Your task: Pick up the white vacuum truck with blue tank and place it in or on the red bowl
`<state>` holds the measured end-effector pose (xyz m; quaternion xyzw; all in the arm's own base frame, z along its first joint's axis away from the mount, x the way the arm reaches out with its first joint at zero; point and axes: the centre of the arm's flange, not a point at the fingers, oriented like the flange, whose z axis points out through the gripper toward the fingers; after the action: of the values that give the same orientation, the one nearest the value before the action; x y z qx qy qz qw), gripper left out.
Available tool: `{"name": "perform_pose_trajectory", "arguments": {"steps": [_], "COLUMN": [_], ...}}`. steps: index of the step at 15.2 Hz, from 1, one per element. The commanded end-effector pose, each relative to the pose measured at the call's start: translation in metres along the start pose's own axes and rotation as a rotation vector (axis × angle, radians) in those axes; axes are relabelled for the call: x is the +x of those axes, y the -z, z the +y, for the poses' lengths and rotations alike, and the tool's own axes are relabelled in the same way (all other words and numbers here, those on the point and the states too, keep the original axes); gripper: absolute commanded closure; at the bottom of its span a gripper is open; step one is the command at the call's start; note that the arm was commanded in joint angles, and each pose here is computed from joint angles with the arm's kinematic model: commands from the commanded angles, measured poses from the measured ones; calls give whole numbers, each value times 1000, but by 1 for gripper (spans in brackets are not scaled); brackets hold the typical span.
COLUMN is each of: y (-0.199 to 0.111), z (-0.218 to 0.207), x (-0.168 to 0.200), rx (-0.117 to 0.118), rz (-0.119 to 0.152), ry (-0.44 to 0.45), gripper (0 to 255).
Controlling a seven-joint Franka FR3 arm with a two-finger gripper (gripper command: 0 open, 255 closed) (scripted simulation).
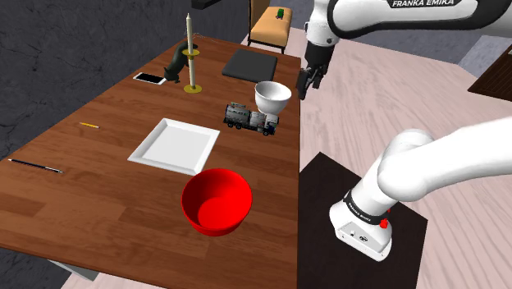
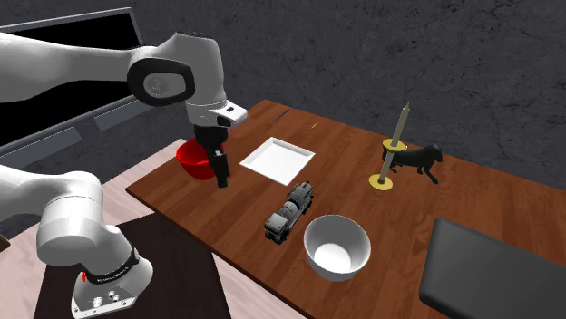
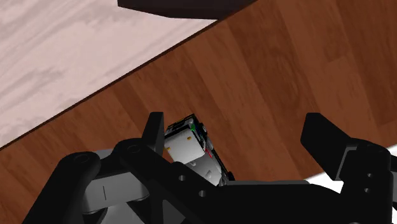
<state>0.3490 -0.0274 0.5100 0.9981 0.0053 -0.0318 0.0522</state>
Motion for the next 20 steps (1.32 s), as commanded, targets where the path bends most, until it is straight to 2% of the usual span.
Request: {"name": "perform_pose_trajectory", "arguments": {"steps": [1, 11, 20], "y": [-17, -92, -157], "z": [6, 18, 11], "x": [21, 124, 219], "rx": [9, 56, 98], "rz": [10, 50, 86], "ry": [33, 191, 333], "gripper": [0, 0, 0]}}
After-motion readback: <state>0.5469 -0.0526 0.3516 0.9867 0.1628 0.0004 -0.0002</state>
